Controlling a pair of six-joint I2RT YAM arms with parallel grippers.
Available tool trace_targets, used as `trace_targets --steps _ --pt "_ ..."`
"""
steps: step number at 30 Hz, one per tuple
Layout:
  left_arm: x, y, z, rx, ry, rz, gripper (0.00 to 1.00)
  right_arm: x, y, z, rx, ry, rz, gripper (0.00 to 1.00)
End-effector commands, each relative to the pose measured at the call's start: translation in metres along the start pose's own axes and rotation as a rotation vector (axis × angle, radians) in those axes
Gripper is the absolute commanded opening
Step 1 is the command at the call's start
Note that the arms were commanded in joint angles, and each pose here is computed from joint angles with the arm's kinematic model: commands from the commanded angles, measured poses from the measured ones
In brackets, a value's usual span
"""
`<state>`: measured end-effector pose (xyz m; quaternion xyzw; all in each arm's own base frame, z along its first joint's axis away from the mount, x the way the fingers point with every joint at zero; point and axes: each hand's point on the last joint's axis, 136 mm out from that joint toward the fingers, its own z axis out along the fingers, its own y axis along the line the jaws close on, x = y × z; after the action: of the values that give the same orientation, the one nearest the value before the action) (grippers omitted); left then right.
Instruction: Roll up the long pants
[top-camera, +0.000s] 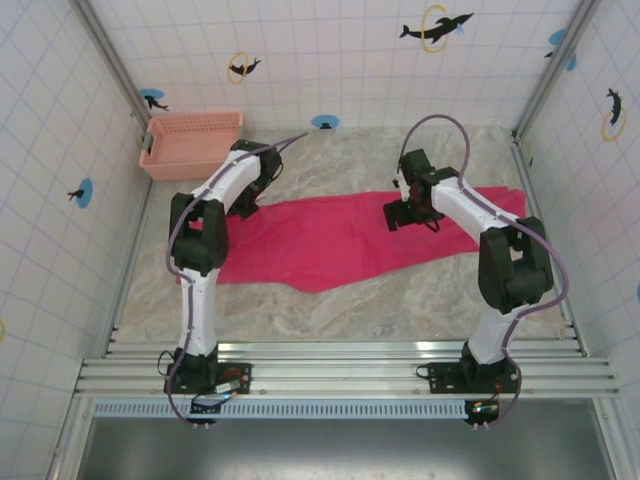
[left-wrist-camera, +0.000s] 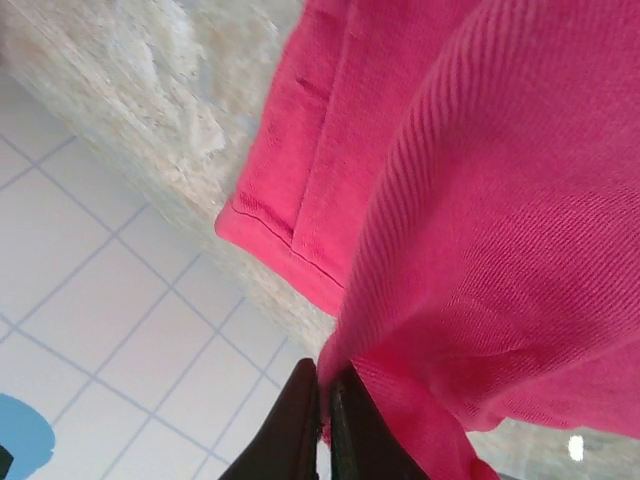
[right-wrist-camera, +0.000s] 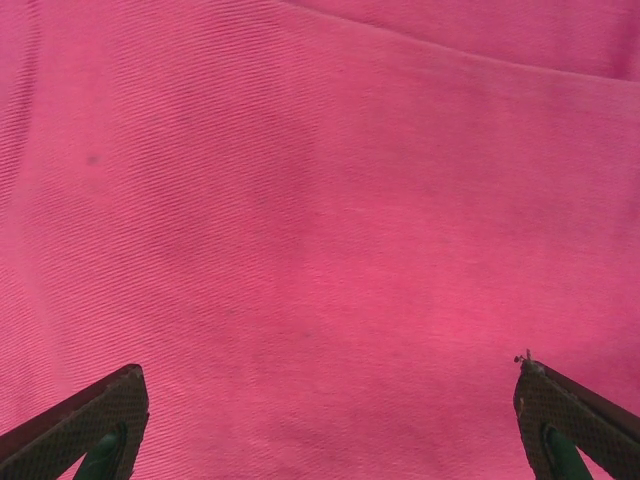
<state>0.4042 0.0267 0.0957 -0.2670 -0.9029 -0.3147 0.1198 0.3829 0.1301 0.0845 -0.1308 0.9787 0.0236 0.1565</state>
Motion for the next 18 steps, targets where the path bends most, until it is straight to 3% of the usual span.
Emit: trace_targets --steps 1,2,3,5,6,12,18 --pt "-0.010 0.016 0.011 -0.039 0.006 0.014 0.10 0.005 0.014 0.005 0.003 0.020 -0.021 0.97" --pt "-0.013 0.019 0.014 -0.046 0.005 0.003 0.15 0.005 0.020 0.004 -0.001 0.018 -0.032 0.97" --pt "-0.014 0.021 0.017 -0.044 0.004 -0.006 0.28 0.006 0.025 0.005 -0.008 0.017 -0.035 0.97" --pt "-0.015 0.022 0.027 -0.026 0.007 -0.020 0.39 0.006 0.033 0.005 -0.035 0.017 -0.035 0.97" --pt "-0.016 0.023 0.031 -0.026 0.011 -0.027 0.51 0.006 0.034 0.006 -0.041 0.019 -0.032 0.97" --pt "-0.015 0.058 0.035 -0.108 -0.040 -0.150 0.81 0.011 0.043 0.006 -0.035 0.040 -0.059 0.97" --pt "-0.006 0.102 -0.007 -0.252 -0.180 -0.288 0.90 0.006 0.050 -0.001 -0.028 0.022 -0.066 0.97"
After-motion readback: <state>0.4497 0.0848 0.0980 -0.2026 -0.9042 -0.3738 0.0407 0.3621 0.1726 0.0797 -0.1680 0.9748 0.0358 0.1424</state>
